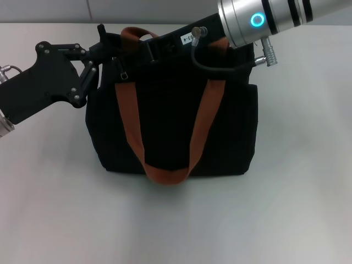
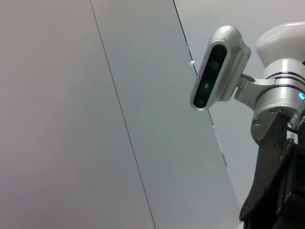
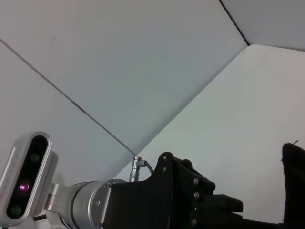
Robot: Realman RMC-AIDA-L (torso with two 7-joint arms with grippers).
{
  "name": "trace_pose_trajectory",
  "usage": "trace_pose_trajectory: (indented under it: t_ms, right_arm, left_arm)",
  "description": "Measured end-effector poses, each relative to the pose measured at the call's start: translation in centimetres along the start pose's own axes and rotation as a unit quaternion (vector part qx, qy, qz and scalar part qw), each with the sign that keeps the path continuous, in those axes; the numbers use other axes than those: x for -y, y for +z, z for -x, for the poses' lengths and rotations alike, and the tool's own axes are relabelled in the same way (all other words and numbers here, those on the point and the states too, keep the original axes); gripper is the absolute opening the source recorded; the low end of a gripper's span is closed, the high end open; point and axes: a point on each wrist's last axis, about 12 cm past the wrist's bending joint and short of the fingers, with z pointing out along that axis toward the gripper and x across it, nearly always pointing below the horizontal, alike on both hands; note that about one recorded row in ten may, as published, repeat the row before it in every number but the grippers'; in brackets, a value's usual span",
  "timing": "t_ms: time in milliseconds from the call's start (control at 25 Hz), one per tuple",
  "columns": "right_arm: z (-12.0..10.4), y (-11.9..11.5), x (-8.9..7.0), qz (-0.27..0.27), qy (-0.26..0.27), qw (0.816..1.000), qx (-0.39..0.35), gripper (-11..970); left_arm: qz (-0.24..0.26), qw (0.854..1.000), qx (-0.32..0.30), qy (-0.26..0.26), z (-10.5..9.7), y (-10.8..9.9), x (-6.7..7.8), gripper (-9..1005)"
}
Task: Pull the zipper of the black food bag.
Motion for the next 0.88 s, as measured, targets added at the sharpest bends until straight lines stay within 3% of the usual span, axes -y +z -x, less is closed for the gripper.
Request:
trace_pose_trajectory:
  t_ms: [280,480,880]
  right_arm:
    - [-0.10,0.04,0.20,-0.008,0.001,1.000,-0.003,448]
    - [-0.10,0.04,0.23,-0.009,0.001,1.000,-0.003,238]
    - [0.08,0.29,0.23,-0.015,-0.002,1.000,-0.002,198]
  left_arm:
    - [-0.001,1.000,0.001,0.000,0.03,0.03,0.00,29]
    - [-0.002,1.000,0.001,-0.001,0.03,0.05,0.02,29]
    - [-0.001,1.000,0.002,-0.002,0.00,0.07,0.08,28]
